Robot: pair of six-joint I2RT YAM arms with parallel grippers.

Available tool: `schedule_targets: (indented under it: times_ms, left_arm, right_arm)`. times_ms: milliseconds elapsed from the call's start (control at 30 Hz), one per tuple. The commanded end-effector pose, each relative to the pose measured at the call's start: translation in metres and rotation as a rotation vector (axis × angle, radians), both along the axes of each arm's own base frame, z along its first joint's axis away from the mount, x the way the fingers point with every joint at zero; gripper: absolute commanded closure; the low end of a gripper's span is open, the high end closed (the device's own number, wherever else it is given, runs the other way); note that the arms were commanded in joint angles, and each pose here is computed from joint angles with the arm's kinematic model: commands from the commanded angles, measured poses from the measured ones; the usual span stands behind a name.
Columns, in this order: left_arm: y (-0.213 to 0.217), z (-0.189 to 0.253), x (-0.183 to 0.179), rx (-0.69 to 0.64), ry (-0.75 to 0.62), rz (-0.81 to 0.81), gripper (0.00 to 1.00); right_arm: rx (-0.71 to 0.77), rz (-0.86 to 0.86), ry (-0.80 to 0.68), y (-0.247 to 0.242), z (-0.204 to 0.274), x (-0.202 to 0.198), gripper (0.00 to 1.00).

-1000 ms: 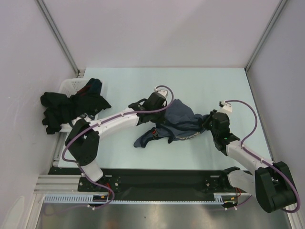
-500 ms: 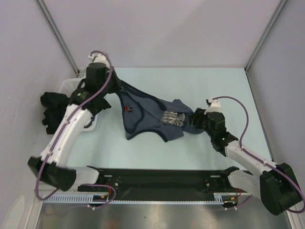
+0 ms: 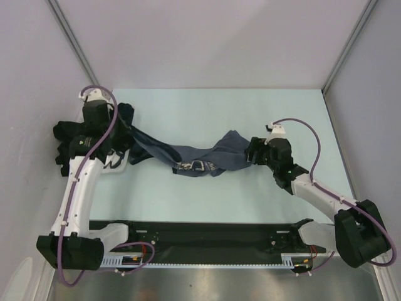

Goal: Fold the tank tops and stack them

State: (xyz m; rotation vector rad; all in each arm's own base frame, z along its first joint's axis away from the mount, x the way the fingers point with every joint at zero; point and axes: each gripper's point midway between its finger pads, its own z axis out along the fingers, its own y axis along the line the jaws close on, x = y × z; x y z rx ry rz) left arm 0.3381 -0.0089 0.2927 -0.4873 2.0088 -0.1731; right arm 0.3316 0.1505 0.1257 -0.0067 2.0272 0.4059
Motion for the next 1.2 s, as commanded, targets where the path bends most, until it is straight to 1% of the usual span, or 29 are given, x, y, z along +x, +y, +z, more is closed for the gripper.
schedule_targets:
  times_ms: [0,33,67,100,133,167,200,233,333,367,467,500,600,733,833,867,900,967,1100,1167]
  left_arm:
    - [-0.005,0.004,0.002,-0.037,-0.04,-0.025,1.0]
    - [-0.007,0.0,0.003,-0.041,-0.04,-0.037,0.99]
    - [-0.01,-0.003,0.003,-0.049,-0.036,-0.048,0.94]
    - [-0.015,-0.003,0.002,-0.059,-0.04,-0.079,0.85]
    - [-0.029,-0.008,0.001,-0.087,-0.043,-0.147,0.64]
    - [-0.036,-0.011,0.0,-0.094,-0.044,-0.182,0.53]
    - [-0.041,-0.014,-0.002,-0.097,-0.04,-0.199,0.38]
    - [-0.051,-0.021,-0.005,-0.08,-0.022,-0.217,0.32]
    - [-0.073,-0.037,-0.017,-0.031,0.025,-0.262,0.23]
    - [-0.078,-0.042,-0.021,-0.031,0.042,-0.269,0.22]
    - [-0.11,-0.063,-0.039,-0.044,0.071,-0.363,0.22]
    - [-0.11,-0.061,-0.038,-0.051,0.061,-0.36,0.22]
    - [-0.142,-0.091,-0.057,-0.044,0.123,-0.455,0.22]
    - [-0.167,-0.128,-0.066,-0.037,0.203,-0.513,0.24]
    - [-0.174,-0.149,-0.06,-0.037,0.246,-0.512,0.26]
    - [-0.173,-0.153,-0.057,-0.029,0.249,-0.499,0.27]
    - [-0.173,-0.159,-0.05,-0.016,0.257,-0.479,0.27]
    - [-0.173,-0.162,-0.043,-0.004,0.267,-0.458,0.28]
    - [-0.172,-0.172,-0.028,0.038,0.299,-0.416,0.32]
    - [-0.171,-0.186,-0.024,0.065,0.335,-0.403,0.33]
  right_arm:
    - [0.017,-0.117,0.062,-0.028,-0.015,0.006,0.18]
    - [0.027,-0.133,0.074,-0.031,-0.017,0.007,0.18]
    - [0.032,-0.149,0.079,-0.036,-0.018,0.008,0.17]
    - [0.037,-0.155,0.082,-0.038,-0.019,0.009,0.16]
    - [0.043,-0.15,0.089,-0.037,-0.022,0.009,0.16]
    - [0.053,-0.147,0.088,-0.036,-0.021,0.009,0.17]
    - [0.057,-0.146,0.093,-0.036,-0.022,0.01,0.18]
    - [0.058,-0.146,0.098,-0.036,-0.024,0.01,0.18]
    - [0.056,-0.148,0.118,-0.035,-0.028,0.011,0.25]
    - [0.048,-0.148,0.135,-0.036,-0.033,0.011,0.31]
    - [0.044,-0.158,0.163,-0.037,-0.04,0.009,0.41]
    - [0.043,-0.16,0.166,-0.037,-0.04,0.009,0.41]
    - [0.038,-0.18,0.159,-0.042,-0.038,0.007,0.39]
    - [0.039,-0.195,0.137,-0.045,-0.033,0.006,0.39]
    - [0.038,-0.199,0.129,-0.047,-0.032,0.005,0.41]
    - [0.042,-0.197,0.125,-0.046,-0.031,0.004,0.47]
    - [0.045,-0.2,0.121,-0.047,-0.031,0.004,0.5]
    - [0.047,-0.2,0.115,-0.047,-0.03,0.004,0.52]
    - [0.045,-0.197,0.121,-0.046,-0.032,0.003,0.53]
    - [0.044,-0.195,0.123,-0.046,-0.032,0.003,0.53]
